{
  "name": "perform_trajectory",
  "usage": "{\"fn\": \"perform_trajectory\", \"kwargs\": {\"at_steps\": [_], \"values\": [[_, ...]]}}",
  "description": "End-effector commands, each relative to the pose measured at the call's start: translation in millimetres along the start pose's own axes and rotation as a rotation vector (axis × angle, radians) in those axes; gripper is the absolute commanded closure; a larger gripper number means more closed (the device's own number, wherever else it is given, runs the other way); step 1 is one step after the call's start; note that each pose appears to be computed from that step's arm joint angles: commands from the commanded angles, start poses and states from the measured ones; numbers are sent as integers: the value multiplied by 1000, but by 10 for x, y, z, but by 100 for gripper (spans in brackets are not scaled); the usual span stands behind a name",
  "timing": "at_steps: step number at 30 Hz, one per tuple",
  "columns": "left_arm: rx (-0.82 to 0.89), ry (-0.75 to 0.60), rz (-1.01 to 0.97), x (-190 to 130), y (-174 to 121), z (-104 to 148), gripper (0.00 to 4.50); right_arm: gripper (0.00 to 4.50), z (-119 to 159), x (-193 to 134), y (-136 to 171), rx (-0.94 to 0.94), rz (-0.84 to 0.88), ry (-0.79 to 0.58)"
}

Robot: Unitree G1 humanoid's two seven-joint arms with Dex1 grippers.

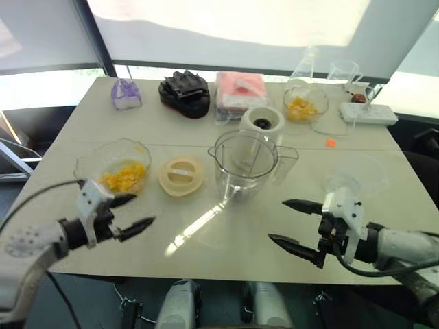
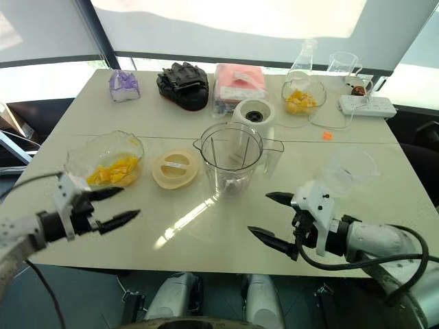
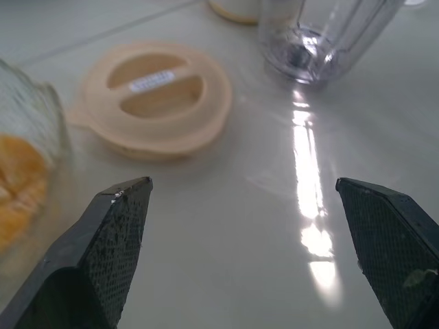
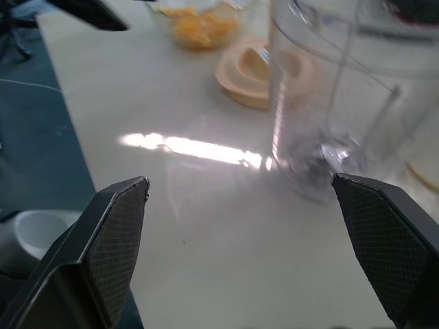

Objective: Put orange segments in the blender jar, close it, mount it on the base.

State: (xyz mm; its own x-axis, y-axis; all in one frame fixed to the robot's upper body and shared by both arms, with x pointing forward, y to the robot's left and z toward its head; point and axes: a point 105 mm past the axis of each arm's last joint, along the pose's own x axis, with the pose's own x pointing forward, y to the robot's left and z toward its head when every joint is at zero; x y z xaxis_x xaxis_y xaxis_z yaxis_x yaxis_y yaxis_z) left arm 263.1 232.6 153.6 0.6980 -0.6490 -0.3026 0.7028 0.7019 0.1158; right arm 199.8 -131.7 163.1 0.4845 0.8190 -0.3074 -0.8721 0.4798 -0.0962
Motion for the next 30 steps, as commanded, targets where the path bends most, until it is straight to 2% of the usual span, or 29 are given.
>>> {"fn": "perform_trajectory", "kwargs": {"at_steps": [1,3,6,8,9,12,20,30], "values": [[79,-35,88,-144,448,383,3,1,120,26,100,-29,43,6],[112,-4,145,-216,708,450,3,1,153,41,121,-38,52,13],[149,82,175,-262,941,350,3,1,188,59,119,-40,51,15],[124,201,230,-238,1220,106,3,1,218,75,123,-56,49,16],[75,239,214,-188,1269,10,3,1,232,85,123,-61,46,13],[-11,297,85,-18,1215,-121,3,1,217,109,119,-57,28,7],[-32,347,121,394,1358,-193,3,1,110,198,179,-13,-22,-23],[-9,390,117,701,1299,-274,3,1,123,282,189,4,-72,-56]]}}
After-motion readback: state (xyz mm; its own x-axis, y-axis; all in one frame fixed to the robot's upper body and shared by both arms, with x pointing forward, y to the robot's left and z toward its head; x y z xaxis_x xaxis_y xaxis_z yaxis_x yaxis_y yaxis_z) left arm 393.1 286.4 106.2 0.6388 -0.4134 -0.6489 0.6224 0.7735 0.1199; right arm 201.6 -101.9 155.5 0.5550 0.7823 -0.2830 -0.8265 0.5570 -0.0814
